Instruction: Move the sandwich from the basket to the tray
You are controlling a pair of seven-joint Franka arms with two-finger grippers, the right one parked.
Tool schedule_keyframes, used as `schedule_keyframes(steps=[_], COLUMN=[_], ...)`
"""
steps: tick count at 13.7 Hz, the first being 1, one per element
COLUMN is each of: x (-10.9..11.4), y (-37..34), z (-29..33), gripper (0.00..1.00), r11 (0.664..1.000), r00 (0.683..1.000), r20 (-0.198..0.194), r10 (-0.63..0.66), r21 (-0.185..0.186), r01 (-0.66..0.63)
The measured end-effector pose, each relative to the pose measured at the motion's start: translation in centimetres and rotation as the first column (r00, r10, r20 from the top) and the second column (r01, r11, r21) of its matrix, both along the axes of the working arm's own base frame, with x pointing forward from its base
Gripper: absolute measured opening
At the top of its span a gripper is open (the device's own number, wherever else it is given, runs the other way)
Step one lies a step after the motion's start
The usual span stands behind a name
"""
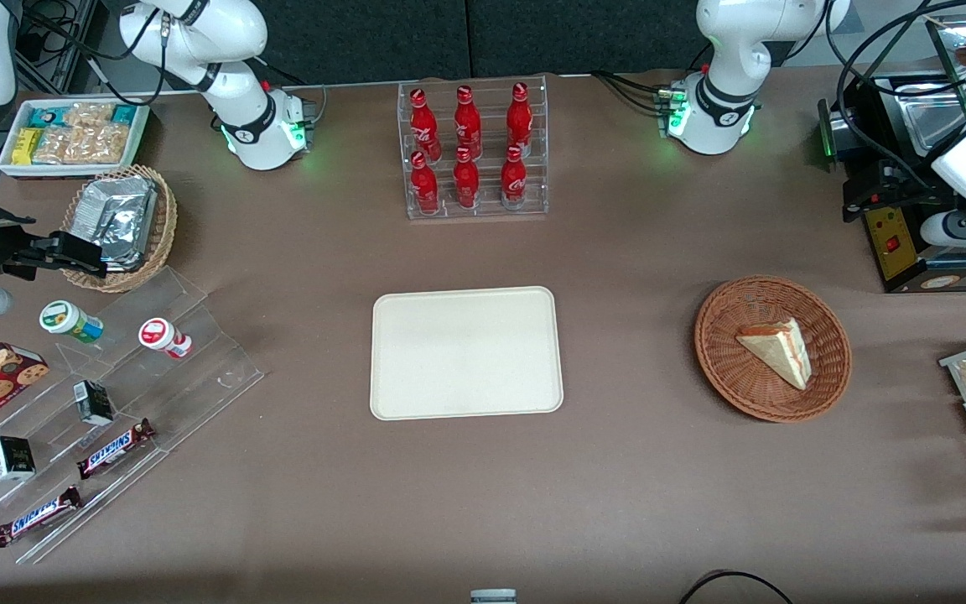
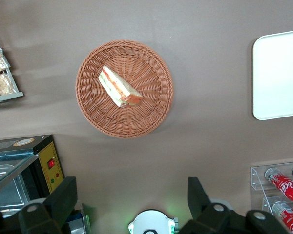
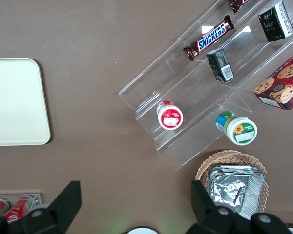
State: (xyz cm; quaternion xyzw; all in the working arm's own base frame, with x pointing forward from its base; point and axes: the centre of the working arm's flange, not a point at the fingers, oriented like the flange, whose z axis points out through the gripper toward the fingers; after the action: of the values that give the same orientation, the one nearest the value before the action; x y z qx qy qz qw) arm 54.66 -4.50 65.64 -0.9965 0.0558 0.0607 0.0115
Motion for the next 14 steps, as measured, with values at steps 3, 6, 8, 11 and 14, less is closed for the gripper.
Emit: schedule_keyframes(steps=[3,6,8,11,14], x=[0.1,0.5,1.2,2.3,2.9], y=[0.3,1.3,1.9,2.8,2.6], z=[-0.1,-1.6,-4.5,-8.7,-12.4], gripper=[1.0,1.0,1.0,1.0,1.0], r11=[1.0,0.996,0.991,0.958,0.889], r00=[1.0,0.999,0.996,0.967,0.902], r20=[-0.001,-0.026,-0.049,-0.033,0.023], r10=[0.005,0.027,0.079,0.254,0.431], r21=[0.004,0.082,0.117,0.148,0.163], r01=[-0.005,-0.025,-0.073,-0.247,-0.428])
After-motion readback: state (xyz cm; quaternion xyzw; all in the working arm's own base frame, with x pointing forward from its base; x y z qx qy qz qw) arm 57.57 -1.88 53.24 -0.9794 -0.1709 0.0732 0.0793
